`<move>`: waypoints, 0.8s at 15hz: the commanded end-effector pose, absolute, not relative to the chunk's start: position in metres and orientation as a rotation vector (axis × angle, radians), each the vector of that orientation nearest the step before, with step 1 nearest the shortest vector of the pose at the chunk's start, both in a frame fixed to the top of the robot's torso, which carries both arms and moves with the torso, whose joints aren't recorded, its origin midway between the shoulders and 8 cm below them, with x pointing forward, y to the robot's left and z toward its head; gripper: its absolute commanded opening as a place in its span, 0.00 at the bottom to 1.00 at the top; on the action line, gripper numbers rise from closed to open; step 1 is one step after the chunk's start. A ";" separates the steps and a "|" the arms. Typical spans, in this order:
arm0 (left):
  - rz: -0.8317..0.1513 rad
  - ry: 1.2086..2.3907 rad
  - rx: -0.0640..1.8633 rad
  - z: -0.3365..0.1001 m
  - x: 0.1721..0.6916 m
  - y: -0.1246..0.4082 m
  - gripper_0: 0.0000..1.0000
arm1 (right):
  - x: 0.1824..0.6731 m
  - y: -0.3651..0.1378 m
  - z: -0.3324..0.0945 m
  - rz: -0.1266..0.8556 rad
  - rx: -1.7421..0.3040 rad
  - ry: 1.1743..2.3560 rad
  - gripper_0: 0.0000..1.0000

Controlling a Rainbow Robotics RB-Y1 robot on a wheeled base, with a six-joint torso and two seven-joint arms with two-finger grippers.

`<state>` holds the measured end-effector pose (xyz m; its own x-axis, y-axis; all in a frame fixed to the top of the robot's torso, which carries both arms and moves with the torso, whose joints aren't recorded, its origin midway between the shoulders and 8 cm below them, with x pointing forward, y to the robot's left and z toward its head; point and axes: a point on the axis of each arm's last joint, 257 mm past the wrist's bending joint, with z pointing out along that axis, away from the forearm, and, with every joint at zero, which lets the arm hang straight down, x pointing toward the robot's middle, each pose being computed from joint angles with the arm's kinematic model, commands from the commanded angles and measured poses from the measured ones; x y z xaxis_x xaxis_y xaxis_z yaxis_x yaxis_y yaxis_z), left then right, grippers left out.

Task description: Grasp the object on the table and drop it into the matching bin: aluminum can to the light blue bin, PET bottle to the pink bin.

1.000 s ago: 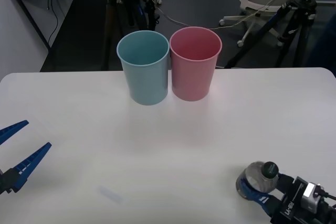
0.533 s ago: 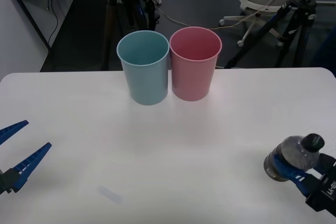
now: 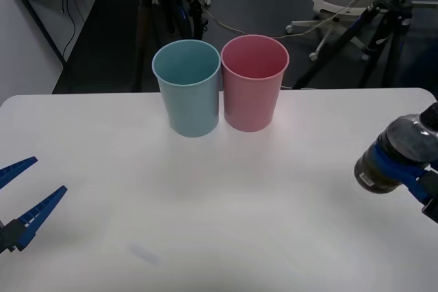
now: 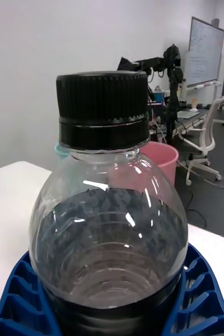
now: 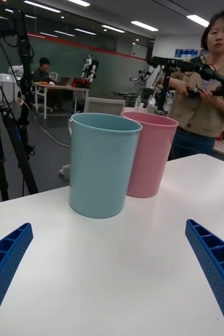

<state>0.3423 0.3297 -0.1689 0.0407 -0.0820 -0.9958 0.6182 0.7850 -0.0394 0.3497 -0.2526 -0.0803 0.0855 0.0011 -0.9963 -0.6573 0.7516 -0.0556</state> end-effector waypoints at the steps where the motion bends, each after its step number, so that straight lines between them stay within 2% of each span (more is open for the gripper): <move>1: -0.567 1.441 0.465 -0.169 0.342 0.330 1.00 | 0.357 -0.232 -0.042 0.580 -0.577 1.431 0.00; 4: -0.567 1.441 0.465 -0.169 0.342 0.330 1.00 | 0.370 -0.211 -0.005 0.607 -0.602 1.431 0.00; 7: -0.567 1.441 0.465 -0.169 0.342 0.330 1.00 | 0.397 -0.190 0.022 0.593 -0.613 1.427 0.00; 12: -0.567 1.441 0.465 -0.169 0.342 0.330 1.00 | 0.456 -0.155 0.048 0.578 -0.613 1.436 0.00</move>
<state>0.3423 0.3297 -0.1689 0.0407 -0.0821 -0.9958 0.6182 0.7850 -0.0395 0.4449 -0.1617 0.0462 0.0550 -0.0006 -0.9985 -0.6903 0.7225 -0.0385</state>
